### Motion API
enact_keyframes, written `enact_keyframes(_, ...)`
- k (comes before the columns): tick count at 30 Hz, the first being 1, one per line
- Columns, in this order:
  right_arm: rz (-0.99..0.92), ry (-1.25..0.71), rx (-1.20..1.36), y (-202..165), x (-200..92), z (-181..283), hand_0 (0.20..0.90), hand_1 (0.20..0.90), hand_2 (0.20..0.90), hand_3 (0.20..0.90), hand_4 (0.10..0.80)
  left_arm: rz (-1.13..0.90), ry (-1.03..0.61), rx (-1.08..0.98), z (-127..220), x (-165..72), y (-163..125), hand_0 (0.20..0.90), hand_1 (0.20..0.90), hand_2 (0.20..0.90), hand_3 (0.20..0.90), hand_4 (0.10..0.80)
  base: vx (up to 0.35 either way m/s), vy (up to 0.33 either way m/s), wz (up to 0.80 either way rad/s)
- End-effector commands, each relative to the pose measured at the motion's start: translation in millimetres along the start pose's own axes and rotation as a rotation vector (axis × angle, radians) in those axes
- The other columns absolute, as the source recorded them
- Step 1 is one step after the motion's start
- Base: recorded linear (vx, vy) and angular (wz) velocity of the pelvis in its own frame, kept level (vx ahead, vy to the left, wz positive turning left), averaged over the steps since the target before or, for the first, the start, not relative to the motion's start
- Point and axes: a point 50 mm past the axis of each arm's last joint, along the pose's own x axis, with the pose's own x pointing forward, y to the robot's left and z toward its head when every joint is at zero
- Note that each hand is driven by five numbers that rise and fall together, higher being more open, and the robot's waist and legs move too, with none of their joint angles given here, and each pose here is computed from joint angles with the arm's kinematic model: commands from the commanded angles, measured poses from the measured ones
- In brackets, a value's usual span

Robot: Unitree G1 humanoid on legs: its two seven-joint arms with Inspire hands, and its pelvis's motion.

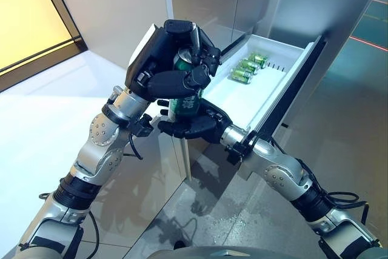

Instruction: Put drinks into fridge and close the fridge

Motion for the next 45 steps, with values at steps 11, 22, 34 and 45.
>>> enact_keyframes(11, 0.211, -0.295, 0.052, 24, 21, 83, 0.9, 0.9, 0.9, 0.9, 0.8, -0.058, -0.194, -0.006, 24, 23, -4, 0.3, 0.3, 0.3, 0.2, 0.1, 0.0, 0.0, 0.0)
enact_keyframes(22, 0.207, -0.348, 0.088, 21, 21, 90, 0.9, 0.9, 0.9, 0.9, 0.8, -0.052, -0.175, -0.003, 22, 22, 0, 0.3, 0.3, 0.3, 0.2, 0.1, 0.0, 0.0, 0.0)
enact_keyframes(34, 0.271, -0.371, 0.247, 19, 23, 89, 0.9, 0.9, 0.9, 0.9, 0.8, -0.055, -0.153, -0.012, 20, 23, 4, 0.3, 0.3, 0.3, 0.2, 0.1, 0.0, 0.0, 0.0)
enact_keyframes(45, 0.092, -0.488, -0.317, 11, 11, 125, 0.9, 0.9, 0.9, 0.9, 0.8, -0.042, -0.139, 0.001, 19, 24, 4, 0.3, 0.3, 0.3, 0.2, 0.1, 0.0, 0.0, 0.0)
